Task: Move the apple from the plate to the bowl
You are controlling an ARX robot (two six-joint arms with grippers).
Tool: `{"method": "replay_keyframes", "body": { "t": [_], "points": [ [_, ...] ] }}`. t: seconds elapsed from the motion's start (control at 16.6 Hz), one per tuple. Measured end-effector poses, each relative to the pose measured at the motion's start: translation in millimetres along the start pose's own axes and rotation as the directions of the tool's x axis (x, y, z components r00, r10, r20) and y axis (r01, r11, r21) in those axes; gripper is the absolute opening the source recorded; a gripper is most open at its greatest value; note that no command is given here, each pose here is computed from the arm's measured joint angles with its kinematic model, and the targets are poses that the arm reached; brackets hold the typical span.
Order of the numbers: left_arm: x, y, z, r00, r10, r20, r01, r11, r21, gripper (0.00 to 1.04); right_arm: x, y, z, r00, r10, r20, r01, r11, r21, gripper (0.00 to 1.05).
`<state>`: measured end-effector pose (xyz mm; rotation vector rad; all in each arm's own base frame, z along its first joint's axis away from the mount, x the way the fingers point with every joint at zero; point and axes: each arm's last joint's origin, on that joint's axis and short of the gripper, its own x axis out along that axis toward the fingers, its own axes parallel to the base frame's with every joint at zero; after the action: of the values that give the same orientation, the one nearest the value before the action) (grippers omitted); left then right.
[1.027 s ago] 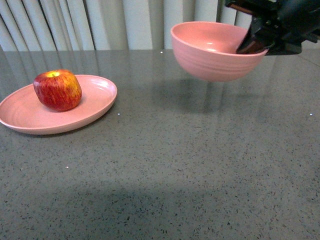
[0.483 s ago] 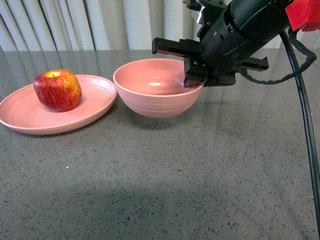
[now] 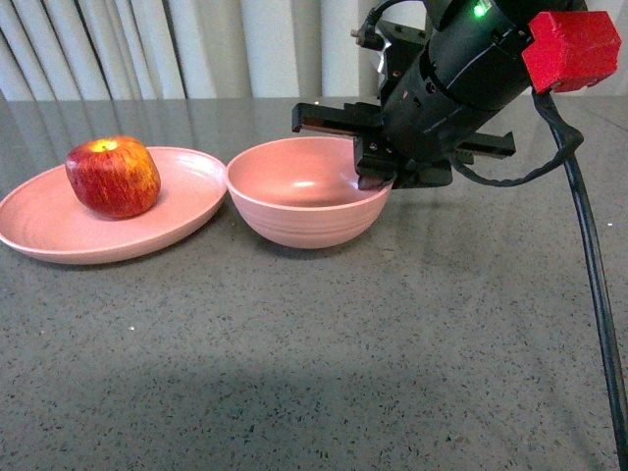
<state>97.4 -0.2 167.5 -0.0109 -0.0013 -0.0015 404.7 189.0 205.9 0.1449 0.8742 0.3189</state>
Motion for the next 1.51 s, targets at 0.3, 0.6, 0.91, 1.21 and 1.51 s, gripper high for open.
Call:
{"method": "replay_keyframes", "body": {
  "t": [0.3,0.6,0.91,1.21,1.51],
  "points": [
    [0.0,0.0,0.0,1.0,0.0,0.0,0.0,1.0,0.0,0.98,6.1,2.9,2.7,1.0,-0.009,0.001,0.009,1.0,0.01,0.04],
    [0.0,0.0,0.0,1.0,0.0,0.0,0.0,1.0,0.0,0.98,7.8,2.4,1.7,1.0,-0.017,-0.008,0.017,1.0,0.019,0.04],
    [0.0,0.0,0.0,1.0,0.0,0.0,0.0,1.0,0.0,0.98,7.8,2.0,1.1,1.0,-0.007,-0.019,0.007,1.0,0.027,0.45],
    [0.0,0.0,0.0,1.0,0.0,0.0,0.0,1.0,0.0,0.98,-12.2,-1.4,13.0,0.999,0.044,0.022,-0.045,0.998,0.049,0.97],
    [0.0,0.0,0.0,1.0,0.0,0.0,0.0,1.0,0.0,0.98,-95.3,-31.3,34.2,0.96,0.169,0.225,-0.189,0.979,0.072,0.98]
  ]
}}
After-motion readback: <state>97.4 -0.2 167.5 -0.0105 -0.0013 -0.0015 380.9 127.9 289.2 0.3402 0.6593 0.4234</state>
